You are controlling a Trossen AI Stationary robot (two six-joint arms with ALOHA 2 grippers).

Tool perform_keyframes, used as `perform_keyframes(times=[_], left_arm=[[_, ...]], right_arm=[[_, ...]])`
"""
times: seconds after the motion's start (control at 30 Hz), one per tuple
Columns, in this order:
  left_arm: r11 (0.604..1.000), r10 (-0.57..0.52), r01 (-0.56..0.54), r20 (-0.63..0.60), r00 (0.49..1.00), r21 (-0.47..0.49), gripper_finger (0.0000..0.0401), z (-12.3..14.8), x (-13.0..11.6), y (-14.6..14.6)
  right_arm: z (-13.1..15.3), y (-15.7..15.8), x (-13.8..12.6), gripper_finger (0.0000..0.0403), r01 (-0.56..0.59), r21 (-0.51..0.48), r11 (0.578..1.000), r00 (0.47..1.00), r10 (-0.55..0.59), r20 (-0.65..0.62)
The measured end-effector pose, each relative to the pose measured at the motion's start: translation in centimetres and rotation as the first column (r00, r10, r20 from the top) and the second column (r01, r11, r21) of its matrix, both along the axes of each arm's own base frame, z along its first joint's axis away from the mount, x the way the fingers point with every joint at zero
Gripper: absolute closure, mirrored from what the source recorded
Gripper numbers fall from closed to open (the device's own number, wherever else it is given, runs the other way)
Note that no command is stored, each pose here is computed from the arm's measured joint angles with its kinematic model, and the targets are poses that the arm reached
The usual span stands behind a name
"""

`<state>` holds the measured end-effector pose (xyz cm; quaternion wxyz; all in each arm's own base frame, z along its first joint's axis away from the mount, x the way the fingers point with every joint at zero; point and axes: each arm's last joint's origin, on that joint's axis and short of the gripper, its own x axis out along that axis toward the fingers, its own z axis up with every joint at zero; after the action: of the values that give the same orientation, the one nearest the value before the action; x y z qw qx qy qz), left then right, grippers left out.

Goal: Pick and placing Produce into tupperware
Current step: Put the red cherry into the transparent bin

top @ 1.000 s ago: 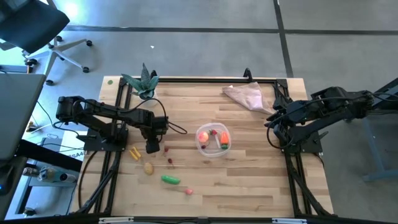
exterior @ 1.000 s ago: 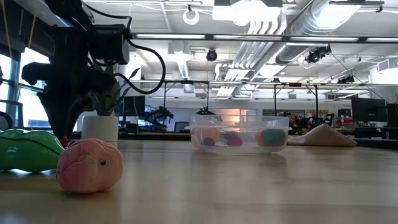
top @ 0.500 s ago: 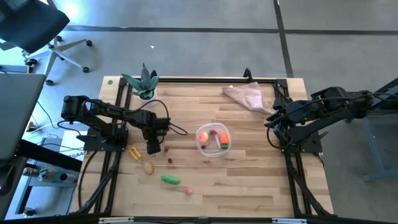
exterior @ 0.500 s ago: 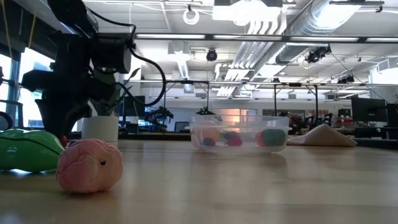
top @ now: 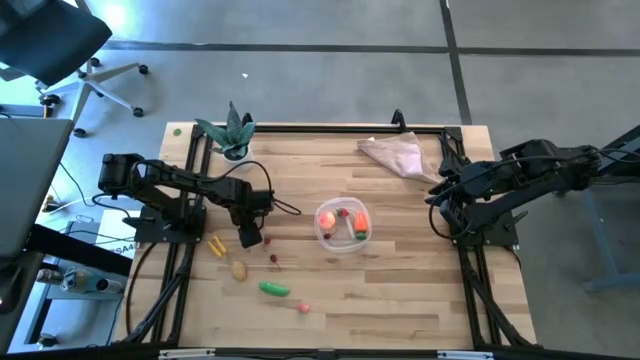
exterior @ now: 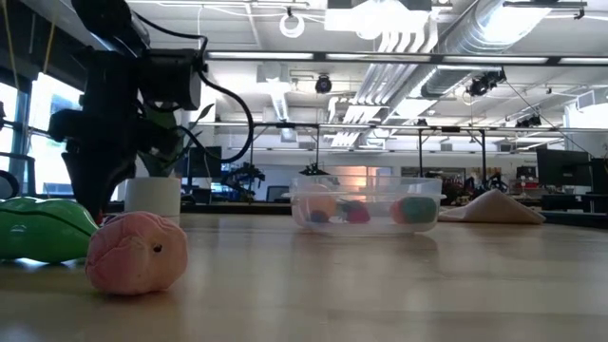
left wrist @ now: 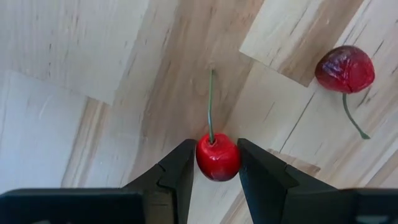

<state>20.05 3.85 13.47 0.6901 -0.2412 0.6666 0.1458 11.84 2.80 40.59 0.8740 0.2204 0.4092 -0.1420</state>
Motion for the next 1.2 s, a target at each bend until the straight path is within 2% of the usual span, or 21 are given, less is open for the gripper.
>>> perform_keyframes(times=[0.53,0.73,1.03,1.2], left_arm=[[0.995,0.098,-0.098,-0.009,0.995,0.005,0.0288,0.0,0.04,0.04],[0.995,0.1,-0.1,-0.01,0.995,0.005,0.0291,0.0,0.02,0.04],[0.995,0.101,-0.101,-0.013,0.995,-0.003,0.0325,-0.01,0.0,0.04],[0.995,0.101,-0.101,-0.013,0.995,-0.006,0.032,-0.01,0.0,0.02]], right_arm=[[-0.01,0.0,0.0,0.0272,0.0,0.0,1.0,1.0,0.0,0.0],[-0.01,0.0,0.01,0.0272,0.0,0.0,1.0,1.0,0.0,-0.001],[-0.01,0.0,0.0,0.0272,0.0,0.0,1.0,1.0,0.0,0.0],[-0.01,0.0,0.01,0.0272,0.0,0.0,1.0,1.0,0.0,0.0]])
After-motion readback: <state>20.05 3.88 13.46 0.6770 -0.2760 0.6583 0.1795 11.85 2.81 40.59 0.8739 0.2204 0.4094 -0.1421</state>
